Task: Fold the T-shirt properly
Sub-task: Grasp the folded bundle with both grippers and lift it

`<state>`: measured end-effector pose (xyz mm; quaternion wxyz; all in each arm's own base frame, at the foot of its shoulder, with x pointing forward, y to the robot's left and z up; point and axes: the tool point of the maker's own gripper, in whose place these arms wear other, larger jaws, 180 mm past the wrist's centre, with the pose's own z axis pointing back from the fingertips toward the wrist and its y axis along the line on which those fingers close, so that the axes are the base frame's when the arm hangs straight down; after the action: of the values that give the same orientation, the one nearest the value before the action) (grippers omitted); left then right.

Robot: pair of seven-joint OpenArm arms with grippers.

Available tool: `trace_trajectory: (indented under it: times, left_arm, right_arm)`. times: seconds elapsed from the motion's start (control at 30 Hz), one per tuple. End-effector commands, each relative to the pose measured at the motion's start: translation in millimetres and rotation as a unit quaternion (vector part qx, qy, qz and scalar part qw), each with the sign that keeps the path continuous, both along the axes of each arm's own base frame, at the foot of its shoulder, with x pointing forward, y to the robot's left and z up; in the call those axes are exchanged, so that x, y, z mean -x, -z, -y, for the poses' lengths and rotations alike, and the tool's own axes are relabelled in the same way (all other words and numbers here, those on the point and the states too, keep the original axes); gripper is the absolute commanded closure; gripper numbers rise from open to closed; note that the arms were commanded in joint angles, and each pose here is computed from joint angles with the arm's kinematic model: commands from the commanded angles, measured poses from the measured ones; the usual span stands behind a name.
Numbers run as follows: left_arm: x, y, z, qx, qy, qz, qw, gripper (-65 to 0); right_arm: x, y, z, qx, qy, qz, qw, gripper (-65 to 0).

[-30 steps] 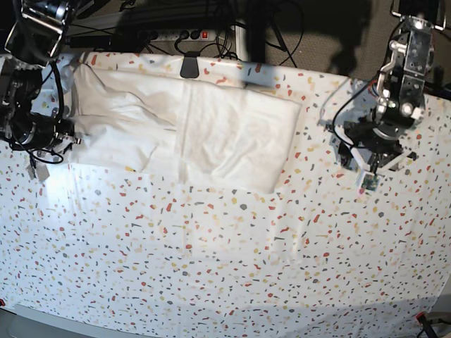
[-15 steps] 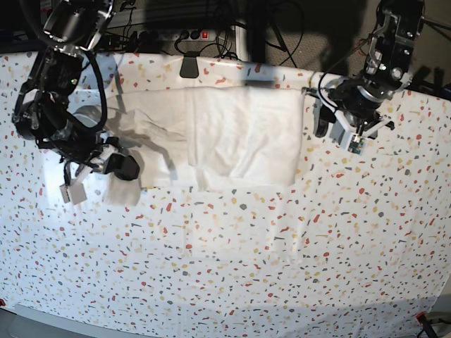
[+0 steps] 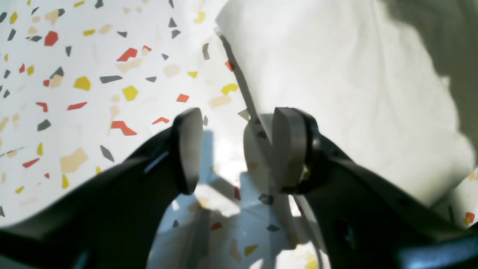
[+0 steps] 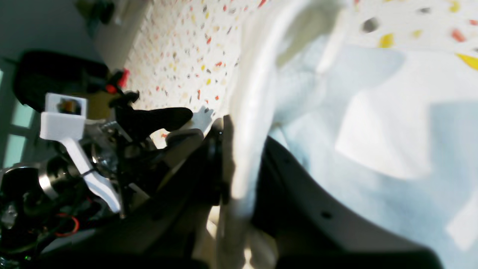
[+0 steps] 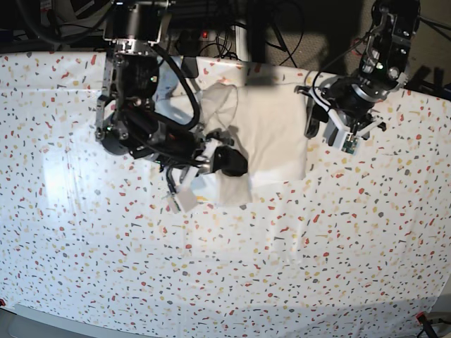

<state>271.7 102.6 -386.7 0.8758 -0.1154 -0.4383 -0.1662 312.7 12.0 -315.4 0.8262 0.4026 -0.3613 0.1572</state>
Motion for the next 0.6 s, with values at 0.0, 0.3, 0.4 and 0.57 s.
trace_trajectory:
  times: [0.0,0.3,0.4,0.57]
  left_arm:
    - [-6,-9,-2,0.003,-0.001,0.02,1.0,-29.6]
    - [12,38,-8,0.01,0.014,-0.03,0.999,-29.6]
    - [18,43,-1,0.036,0.024,-0.037,0.998,-29.6]
    - [20,42,15,0.058,0.034,-0.037,0.997,-29.6]
  right_arm:
    - [-7,-21,-13,-0.022,-0.006,0.031,0.9992,0.0]
    - [7,-36,-64,-0.047,-0.062,0.046,0.9959,0.0]
    - [11,-39,-77,-0.048,-0.078,0.057,0.9942,0.0]
    - [13,-40,-98,-0.023,-0.093,0.093,0.9911,0.0]
